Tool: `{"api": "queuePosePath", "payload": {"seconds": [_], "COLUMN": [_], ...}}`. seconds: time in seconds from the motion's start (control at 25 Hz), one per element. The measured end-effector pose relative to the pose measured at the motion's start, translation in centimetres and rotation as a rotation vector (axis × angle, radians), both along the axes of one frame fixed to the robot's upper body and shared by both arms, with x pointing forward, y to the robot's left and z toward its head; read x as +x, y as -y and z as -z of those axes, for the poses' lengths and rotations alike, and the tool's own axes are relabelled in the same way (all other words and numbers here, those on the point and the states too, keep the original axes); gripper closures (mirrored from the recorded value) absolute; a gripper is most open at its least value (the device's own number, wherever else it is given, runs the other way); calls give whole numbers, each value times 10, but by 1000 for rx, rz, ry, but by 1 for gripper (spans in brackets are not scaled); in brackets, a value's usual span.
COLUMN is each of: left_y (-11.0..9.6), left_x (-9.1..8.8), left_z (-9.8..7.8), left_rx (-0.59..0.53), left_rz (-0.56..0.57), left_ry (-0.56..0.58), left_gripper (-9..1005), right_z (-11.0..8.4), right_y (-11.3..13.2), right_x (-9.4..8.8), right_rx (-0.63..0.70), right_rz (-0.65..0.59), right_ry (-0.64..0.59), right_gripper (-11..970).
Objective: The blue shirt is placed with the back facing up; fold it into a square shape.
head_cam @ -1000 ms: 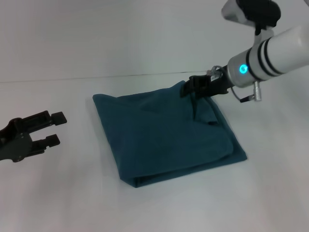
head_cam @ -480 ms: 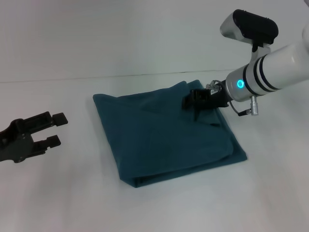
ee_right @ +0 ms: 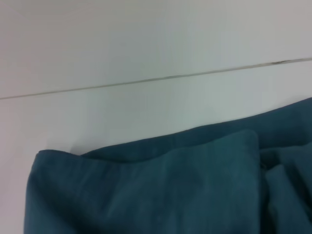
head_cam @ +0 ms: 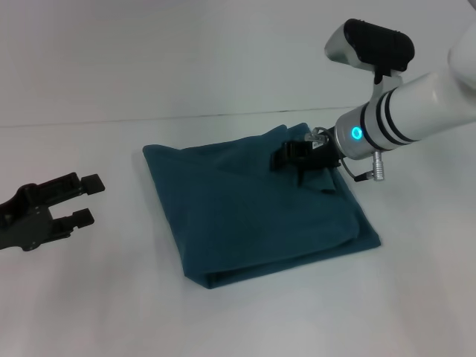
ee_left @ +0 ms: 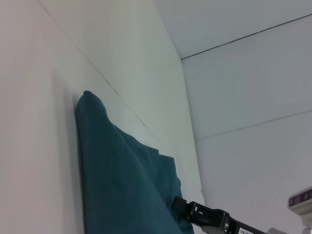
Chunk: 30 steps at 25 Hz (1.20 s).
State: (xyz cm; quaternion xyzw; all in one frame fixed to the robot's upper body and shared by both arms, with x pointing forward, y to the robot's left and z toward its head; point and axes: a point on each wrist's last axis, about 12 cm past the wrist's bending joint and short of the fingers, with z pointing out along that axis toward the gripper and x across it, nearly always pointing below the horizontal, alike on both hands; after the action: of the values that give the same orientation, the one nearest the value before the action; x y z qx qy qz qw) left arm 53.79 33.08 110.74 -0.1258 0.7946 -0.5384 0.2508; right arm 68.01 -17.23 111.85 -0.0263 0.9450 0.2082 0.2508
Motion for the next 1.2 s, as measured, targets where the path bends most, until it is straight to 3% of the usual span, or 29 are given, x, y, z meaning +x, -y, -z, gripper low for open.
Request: {"api": "queuePosePath", "payload": {"seconds": [0.56, 1.0, 1.2], "left_y": [1, 0, 0], "left_x": [2, 2, 1], "left_z": [0, 0, 0], "left_rx": [4, 3, 3], "left_rz": [-3, -4, -4], "left_ry": [3, 4, 3], "left_gripper": [151, 151, 151], "right_z": [0, -6, -12], "right_y": [-3, 0, 5], "right_x": [-2, 0, 1], "right_rx": [-10, 4, 22], "right_rz": [-16, -12, -12], "right_ry": [-16, -13, -23], "right_gripper": [477, 928, 937]}}
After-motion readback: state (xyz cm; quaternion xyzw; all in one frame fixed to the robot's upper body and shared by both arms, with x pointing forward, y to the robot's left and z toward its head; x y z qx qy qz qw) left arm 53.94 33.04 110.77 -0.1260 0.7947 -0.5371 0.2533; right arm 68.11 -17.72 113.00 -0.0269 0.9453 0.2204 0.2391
